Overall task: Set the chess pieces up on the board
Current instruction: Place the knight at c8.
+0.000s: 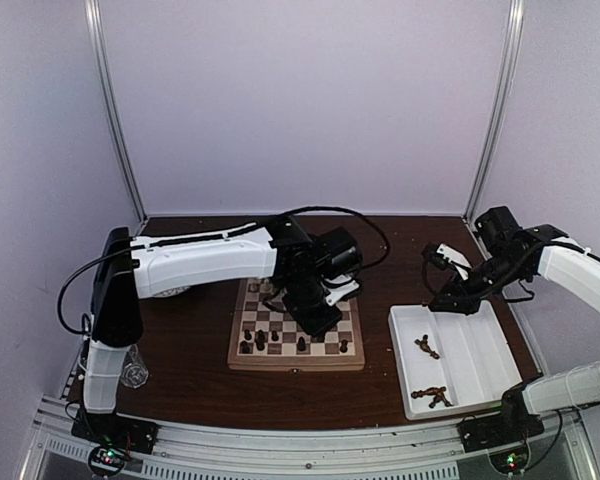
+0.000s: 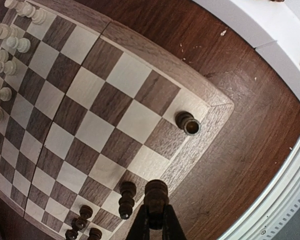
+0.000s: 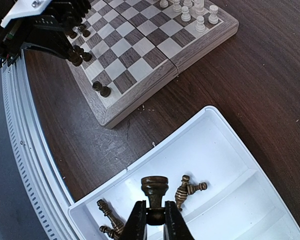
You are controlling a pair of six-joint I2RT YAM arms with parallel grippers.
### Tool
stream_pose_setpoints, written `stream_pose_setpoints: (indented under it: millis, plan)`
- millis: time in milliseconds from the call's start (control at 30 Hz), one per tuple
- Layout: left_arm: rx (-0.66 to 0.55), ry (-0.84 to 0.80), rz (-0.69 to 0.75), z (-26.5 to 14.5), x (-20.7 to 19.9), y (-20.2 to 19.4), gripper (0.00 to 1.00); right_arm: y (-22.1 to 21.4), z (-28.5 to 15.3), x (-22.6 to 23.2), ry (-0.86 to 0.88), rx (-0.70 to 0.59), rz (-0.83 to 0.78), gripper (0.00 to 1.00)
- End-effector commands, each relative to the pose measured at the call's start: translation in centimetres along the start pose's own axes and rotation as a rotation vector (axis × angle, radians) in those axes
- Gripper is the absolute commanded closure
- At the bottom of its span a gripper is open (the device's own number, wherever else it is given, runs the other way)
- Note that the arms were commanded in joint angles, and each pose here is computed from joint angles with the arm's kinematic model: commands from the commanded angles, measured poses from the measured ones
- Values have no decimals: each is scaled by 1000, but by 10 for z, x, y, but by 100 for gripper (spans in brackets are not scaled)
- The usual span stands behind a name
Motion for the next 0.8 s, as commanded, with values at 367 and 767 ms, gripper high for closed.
stream_pose_setpoints:
  millis: [367, 767]
  plan:
    - [-13, 5, 9, 19, -13, 5, 100, -4, 2, -4, -23, 8, 8, 100]
    - [-8, -30, -11, 33, -20, 11, 100, -5, 2, -5, -23, 8, 10, 100]
Point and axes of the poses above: each gripper's point midway between its finger pads, its own z axis out along the fingers, its own x axis along the line the jaws close on, y = z × x, the point moved 4 cm from there along -z, back along the fingers, and after that the axes turned 6 degrees about -z, right-handed, at the moved point
